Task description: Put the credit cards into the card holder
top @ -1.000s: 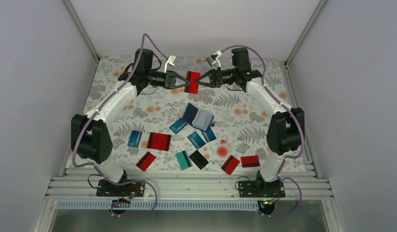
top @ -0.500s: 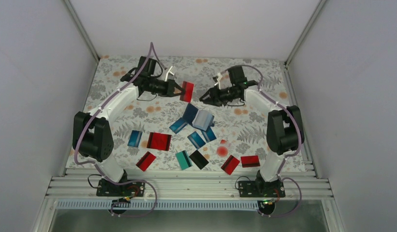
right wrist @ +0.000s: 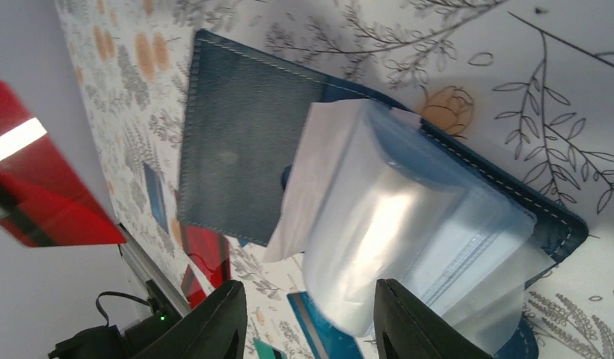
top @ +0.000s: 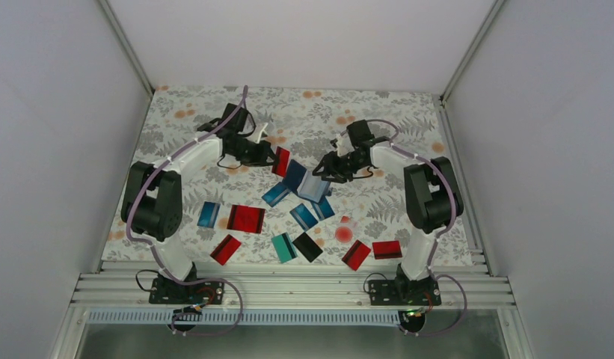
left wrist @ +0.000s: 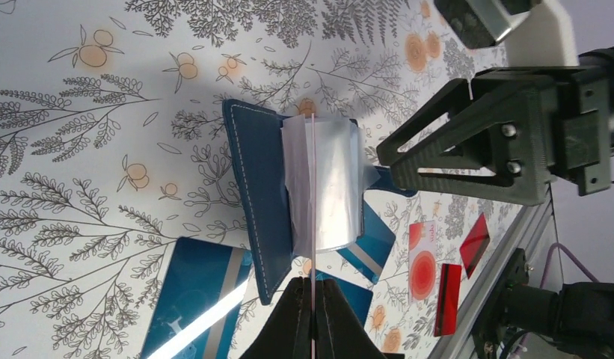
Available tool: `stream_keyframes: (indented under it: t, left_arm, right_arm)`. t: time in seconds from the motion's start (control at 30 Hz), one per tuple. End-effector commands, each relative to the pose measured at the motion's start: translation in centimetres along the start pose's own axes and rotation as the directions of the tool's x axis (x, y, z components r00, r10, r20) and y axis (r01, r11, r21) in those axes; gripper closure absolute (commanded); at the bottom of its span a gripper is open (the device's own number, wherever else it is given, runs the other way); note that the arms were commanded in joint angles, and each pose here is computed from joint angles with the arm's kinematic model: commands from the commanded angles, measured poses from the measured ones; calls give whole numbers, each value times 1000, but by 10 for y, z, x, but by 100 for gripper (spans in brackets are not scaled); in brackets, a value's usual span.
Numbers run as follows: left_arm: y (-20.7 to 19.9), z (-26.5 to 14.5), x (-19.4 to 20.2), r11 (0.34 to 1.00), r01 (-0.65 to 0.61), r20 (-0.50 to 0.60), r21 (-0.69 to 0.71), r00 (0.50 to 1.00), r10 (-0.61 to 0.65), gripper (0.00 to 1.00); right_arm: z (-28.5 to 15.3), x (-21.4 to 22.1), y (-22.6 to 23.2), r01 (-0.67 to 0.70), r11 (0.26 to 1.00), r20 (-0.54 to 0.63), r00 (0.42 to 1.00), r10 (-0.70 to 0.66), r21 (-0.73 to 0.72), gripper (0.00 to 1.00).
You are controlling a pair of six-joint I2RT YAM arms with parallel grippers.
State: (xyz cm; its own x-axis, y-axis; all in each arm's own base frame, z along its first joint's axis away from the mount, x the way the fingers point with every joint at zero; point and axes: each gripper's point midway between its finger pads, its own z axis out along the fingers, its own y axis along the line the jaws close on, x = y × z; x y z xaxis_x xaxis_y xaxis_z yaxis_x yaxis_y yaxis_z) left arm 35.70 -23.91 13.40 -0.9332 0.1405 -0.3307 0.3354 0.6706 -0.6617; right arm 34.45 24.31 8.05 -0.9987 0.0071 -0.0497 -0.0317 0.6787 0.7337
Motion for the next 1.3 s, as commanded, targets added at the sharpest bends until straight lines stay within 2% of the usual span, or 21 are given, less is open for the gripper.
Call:
stream_keyframes:
  t: [0.0, 0.6, 0.87, 1.27]
  left_arm:
    - [7, 5, 1, 999, -22, -2, -24, 1000, 22, 98]
    - [11, 8, 9, 999, -15, -12, -29, 1000, 15, 98]
    - [8, 3, 9, 999, -22, -5, -35, 1000, 22, 98]
    - [7, -9, 24, 997, -38, -11, -64, 999, 38, 98]
  right_arm:
    - [12, -6, -7, -4, 999, 6, 1000, 4, 34, 56]
    - [35, -8, -21, -14, 999, -38, 999, 16, 38, 56]
    - [44, -9, 7, 65, 996, -60, 996, -69, -64, 57]
    - [66, -13, 42, 142, 981, -98, 983, -155, -130, 58]
